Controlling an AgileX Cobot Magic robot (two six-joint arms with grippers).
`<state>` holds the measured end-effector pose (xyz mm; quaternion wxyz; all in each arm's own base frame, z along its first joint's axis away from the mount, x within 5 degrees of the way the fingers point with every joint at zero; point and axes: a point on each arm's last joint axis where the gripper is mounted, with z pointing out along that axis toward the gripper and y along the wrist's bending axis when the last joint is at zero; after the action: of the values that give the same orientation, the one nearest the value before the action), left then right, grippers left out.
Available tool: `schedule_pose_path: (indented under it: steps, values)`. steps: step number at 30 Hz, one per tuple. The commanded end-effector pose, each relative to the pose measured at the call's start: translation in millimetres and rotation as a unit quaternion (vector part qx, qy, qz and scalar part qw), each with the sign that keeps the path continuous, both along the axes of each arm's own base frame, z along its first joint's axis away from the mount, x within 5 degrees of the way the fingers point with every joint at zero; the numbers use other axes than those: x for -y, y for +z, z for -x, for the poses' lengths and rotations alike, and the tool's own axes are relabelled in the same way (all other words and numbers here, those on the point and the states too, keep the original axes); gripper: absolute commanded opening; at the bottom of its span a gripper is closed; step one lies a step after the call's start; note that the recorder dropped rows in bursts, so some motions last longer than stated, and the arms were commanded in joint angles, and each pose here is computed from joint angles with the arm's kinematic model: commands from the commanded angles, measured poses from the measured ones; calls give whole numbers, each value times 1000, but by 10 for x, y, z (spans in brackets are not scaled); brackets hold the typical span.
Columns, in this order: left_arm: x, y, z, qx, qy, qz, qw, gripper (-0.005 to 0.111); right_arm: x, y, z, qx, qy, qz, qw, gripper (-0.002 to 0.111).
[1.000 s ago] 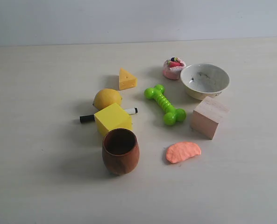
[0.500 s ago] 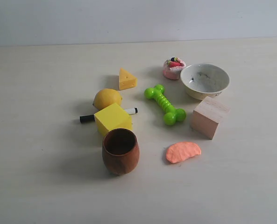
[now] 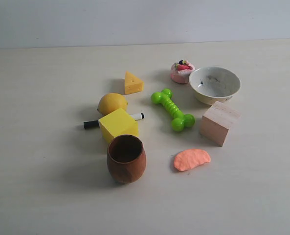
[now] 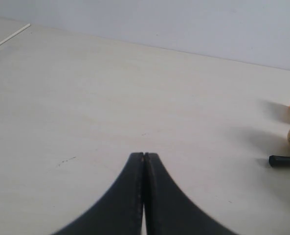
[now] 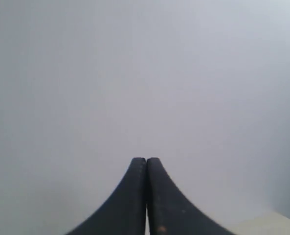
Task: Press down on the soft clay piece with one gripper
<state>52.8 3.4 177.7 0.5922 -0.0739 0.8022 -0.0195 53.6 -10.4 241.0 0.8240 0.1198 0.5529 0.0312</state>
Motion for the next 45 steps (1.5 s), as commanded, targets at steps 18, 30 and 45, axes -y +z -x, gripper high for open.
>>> schedule_pose_path:
  steps: [18, 30, 45]
  values:
    - [4, 27, -1, 13, -2, 3, 1000, 0, -171, 1363, -198, -249, 97, 68, 961, 0]
    - [4, 27, -1, 13, -2, 3, 1000, 0, -280, 1616, -285, -215, 167, 43, 961, 0]
    - [4, 27, -1, 13, -2, 4, 1000, 0, -327, 1184, -934, -475, 266, -64, 836, 0]
